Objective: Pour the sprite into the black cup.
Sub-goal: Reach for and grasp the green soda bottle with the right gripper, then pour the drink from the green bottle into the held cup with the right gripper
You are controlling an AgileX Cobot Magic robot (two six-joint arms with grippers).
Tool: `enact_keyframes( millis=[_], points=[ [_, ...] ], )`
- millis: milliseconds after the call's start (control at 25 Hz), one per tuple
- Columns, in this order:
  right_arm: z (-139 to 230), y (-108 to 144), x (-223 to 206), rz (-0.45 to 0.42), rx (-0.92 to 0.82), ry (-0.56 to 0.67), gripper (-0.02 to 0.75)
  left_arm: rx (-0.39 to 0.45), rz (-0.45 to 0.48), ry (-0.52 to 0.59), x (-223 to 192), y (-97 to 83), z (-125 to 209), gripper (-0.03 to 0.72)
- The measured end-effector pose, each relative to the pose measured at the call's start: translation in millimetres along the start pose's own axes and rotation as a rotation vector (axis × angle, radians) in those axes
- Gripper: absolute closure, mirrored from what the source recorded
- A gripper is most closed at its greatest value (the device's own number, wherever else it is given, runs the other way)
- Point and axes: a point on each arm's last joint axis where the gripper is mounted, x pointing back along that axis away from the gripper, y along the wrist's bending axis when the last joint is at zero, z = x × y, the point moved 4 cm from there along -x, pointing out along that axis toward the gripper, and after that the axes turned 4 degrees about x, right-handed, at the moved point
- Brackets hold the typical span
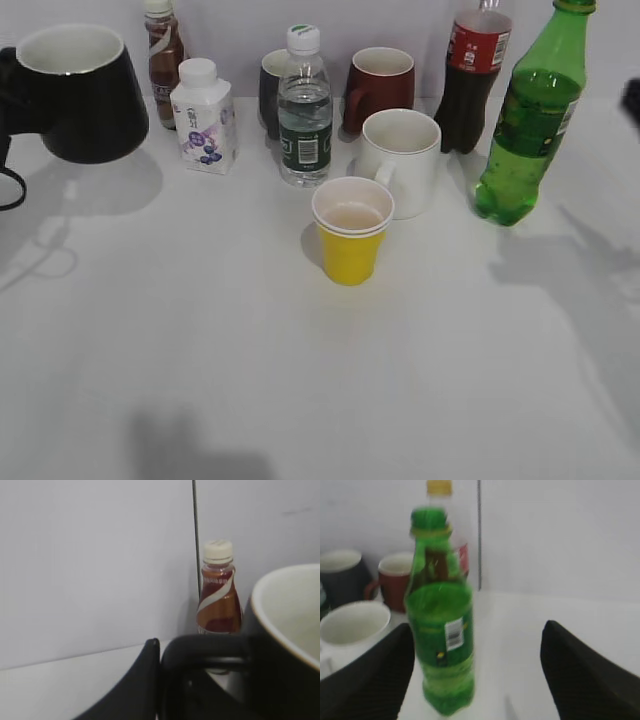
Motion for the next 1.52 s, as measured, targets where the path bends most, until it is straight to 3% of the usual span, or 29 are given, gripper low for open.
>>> enact_keyframes(
  millis=[240,440,760,840,960,1080,1280,1520],
  points=[
    [56,29,-46,-0.105,0.034,0.109,0.148,-0.006,0.003,-0.018,3,-0.6,-8,0.645],
    [85,35,-72,-0.112,-0.036,0.116,0.085,-0.019,0.014,0.003,4,-2.0,-7,0.645],
    [80,40,-142,-0.109,-0.06,0.091,0.079,-0.079,0.084,0.102,5,-15.6,6,0.645],
    [81,41,-153,-0.108,-0.059,0.106,0.125,-0.085,0.103,0.108,8,-22.8,4,0.645],
    [80,41,-155,-0.107,-0.059,0.118,0.316,-0.095,0.135,0.106,12,-34.2,-3,0.645],
    [75,40,-150,-0.111,-0.052,0.149,0.317,-0.106,0.172,0.102,18,-47.4,-11,0.645],
    [44,48,-132,-0.201,0.078,0.127,0.317,-0.131,0.251,0.116,32,-74.5,-22,0.645],
    [7,81,-100,-0.334,0.325,0.077,0.317,-0.172,0.353,0.192,45,-108.9,-25,0.645]
  ],
)
